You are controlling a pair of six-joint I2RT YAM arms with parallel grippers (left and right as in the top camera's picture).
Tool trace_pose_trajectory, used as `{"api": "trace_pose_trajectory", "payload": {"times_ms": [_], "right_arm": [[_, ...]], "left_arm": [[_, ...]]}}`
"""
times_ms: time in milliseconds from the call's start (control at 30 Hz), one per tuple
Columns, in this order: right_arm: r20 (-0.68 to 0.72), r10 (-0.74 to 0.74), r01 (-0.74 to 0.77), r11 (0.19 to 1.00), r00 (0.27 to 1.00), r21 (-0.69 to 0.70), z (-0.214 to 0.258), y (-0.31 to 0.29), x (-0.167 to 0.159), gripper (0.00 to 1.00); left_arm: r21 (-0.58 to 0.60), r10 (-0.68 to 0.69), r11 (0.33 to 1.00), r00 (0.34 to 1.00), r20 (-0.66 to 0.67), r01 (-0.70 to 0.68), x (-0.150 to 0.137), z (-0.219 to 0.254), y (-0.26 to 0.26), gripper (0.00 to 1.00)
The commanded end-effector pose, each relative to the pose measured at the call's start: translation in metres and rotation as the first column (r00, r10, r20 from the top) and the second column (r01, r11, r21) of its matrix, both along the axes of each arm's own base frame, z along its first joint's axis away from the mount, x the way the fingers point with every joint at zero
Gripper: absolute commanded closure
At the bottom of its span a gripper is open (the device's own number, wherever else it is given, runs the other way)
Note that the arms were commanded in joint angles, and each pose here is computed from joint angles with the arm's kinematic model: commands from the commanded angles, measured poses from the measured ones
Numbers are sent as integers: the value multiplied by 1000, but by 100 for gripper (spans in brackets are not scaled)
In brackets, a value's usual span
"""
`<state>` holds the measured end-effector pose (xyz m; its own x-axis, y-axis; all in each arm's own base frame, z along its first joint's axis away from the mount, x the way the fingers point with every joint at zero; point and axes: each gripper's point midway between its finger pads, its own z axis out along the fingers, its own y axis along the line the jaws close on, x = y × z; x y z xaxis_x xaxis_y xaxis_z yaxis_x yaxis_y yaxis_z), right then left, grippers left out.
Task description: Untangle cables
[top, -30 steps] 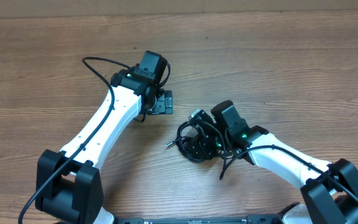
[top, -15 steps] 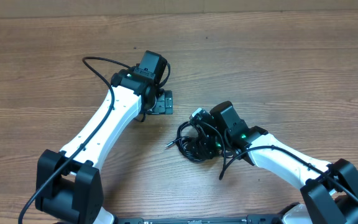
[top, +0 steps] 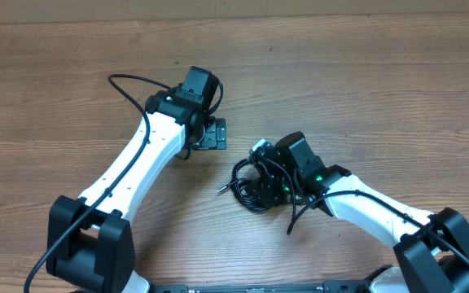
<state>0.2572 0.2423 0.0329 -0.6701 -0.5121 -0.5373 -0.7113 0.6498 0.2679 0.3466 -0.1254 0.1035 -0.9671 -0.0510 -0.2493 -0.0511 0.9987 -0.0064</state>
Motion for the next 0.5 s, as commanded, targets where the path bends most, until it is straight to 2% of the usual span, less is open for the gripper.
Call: {"api": "trace_pose_trajectory", "payload": {"times_ms": [0,467], "right_arm": [[31,6,-7,1000,1000,9,7,5,7,44],[42,11,-11,1000,999,21,8,8,9,47]], "left_arm": [[9,-11,1000,1000,14,11,5,3,2,0],[8,-11,1000,1000,16,10,6,4,2,0]]}}
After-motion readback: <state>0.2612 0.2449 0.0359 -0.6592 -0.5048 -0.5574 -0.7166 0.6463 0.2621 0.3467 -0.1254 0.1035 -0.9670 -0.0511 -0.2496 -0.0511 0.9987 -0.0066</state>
